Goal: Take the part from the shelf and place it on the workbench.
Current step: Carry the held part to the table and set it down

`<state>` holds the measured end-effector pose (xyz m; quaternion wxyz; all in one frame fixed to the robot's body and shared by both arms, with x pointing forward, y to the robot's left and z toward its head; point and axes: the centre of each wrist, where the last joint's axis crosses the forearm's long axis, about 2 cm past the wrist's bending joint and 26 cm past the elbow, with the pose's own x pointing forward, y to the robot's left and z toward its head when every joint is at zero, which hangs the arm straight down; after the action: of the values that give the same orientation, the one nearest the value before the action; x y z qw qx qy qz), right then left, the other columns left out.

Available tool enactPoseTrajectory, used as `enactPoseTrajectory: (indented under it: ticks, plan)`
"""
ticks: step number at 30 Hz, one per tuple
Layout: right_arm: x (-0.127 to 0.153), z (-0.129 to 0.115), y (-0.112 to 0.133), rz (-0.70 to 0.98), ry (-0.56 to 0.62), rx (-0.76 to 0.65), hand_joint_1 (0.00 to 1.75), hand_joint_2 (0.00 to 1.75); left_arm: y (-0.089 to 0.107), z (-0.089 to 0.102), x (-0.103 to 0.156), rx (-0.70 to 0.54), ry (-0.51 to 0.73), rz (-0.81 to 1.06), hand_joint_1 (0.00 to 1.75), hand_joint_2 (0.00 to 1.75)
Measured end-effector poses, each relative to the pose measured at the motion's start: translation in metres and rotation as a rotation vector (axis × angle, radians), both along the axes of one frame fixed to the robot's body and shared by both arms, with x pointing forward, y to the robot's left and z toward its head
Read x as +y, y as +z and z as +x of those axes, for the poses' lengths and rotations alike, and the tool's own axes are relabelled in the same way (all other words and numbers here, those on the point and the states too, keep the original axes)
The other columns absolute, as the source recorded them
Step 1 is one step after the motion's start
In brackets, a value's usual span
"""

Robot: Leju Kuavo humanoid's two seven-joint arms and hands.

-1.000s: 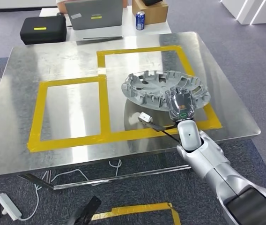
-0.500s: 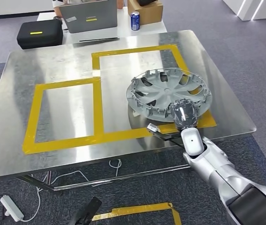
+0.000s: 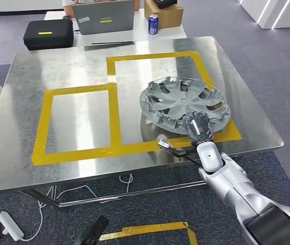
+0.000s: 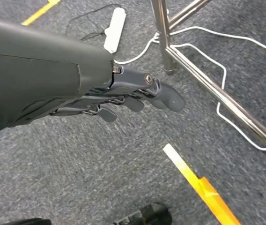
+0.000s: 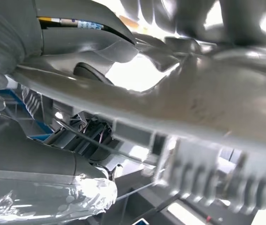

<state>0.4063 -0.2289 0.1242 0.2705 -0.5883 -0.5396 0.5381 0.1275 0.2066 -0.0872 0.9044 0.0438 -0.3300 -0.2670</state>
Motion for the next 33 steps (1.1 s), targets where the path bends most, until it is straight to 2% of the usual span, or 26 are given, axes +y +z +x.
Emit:
enactPoseTrajectory:
  ticks: [6,18,27,31,33]
  plan:
    - [0.005,-0.003,-0.001,0.048,0.026,-0.011,1.75,1.75,0.000,-0.001,-0.001,-0.003,0.002,-0.012,0.00,1.75]
    - [0.035,-0.002,0.020,0.129,0.130,-0.087,1.75,1.75,0.000,-0.001,-0.002,-0.008,-0.001,-0.037,0.00,1.75]
    - [0.042,-0.004,0.025,0.155,0.142,-0.105,1.75,1.75,0.000,-0.001,0.000,-0.009,-0.001,-0.036,0.00,1.75]
    - [0.043,-0.003,0.028,0.157,0.153,-0.116,0.00,0.00,0.000,0.000,-0.001,-0.012,0.001,-0.042,0.00,1.75]
    - [0.044,-0.004,0.029,0.156,0.166,-0.117,0.00,0.87,0.000,0.000,-0.001,-0.013,0.004,-0.047,0.00,1.75]
